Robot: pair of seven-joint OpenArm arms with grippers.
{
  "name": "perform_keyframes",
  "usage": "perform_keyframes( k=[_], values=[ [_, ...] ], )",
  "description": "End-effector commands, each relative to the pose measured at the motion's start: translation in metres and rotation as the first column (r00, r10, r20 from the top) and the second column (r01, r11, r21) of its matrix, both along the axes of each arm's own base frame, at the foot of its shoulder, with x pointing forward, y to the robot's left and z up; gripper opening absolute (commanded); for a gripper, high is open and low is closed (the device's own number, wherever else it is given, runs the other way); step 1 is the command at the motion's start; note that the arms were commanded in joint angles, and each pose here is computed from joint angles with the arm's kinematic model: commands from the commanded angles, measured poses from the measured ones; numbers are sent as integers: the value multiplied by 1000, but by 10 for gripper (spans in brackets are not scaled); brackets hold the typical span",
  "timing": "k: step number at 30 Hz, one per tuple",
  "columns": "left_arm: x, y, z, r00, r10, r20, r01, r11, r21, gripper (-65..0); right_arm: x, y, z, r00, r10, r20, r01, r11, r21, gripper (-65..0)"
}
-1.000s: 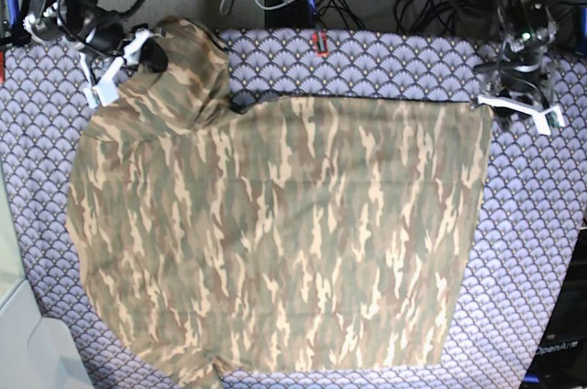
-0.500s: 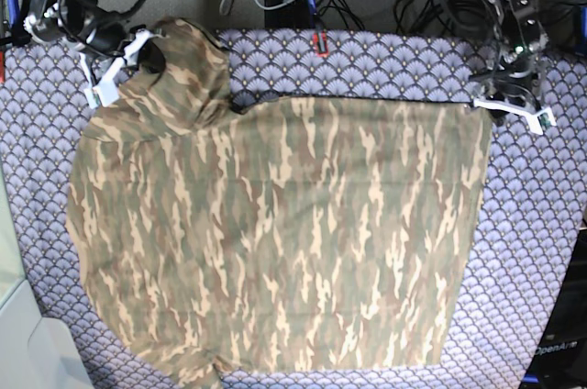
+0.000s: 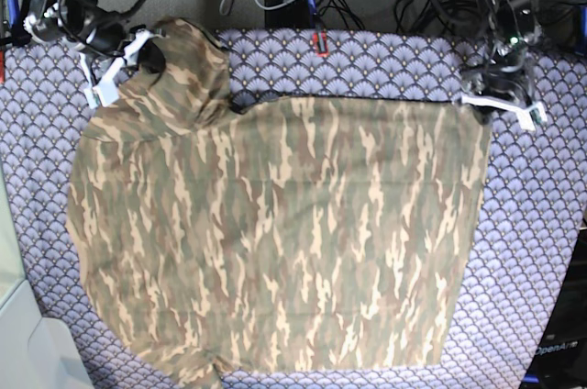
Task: Fold the T-shirt properly
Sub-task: 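Grasp the shirt's shoulder edges with both grippers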
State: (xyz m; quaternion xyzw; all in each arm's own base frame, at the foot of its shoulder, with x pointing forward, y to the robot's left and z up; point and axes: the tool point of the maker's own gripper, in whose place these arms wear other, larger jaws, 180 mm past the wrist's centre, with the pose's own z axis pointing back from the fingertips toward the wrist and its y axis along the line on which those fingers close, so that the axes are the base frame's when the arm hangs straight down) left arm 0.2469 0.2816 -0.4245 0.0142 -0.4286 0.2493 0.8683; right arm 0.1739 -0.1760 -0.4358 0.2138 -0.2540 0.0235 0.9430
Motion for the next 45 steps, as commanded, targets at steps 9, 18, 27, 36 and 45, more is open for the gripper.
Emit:
perform_keyframes(
  k=[9,18,27,36,45],
  values=[
    [-2,7,-2,1000,8,-10,-8,1000,3,-399,-18,3,-13,994,62,-95,-66,997,-45,-635],
    [-3,-22,-18,999,-35,-39,33,998,-46,-428,-18,7,-14,992,83,-97,-88,995,-41,-635],
    [5,-39,-15,996,-83,-28,81,995,-56,-640,-21,6,-14,991,84,-100,-89,995,-45,-635],
    [-2,-37,32,992,-114,58,113,993,20,-642,-17,-11,-9,992,87,-93,-94,992,-85,-639],
    [-37,-13,50,996,-75,42,71,994,85,-642,-28,-16,14,996,84,1,-83,988,-130,-638]
  ],
)
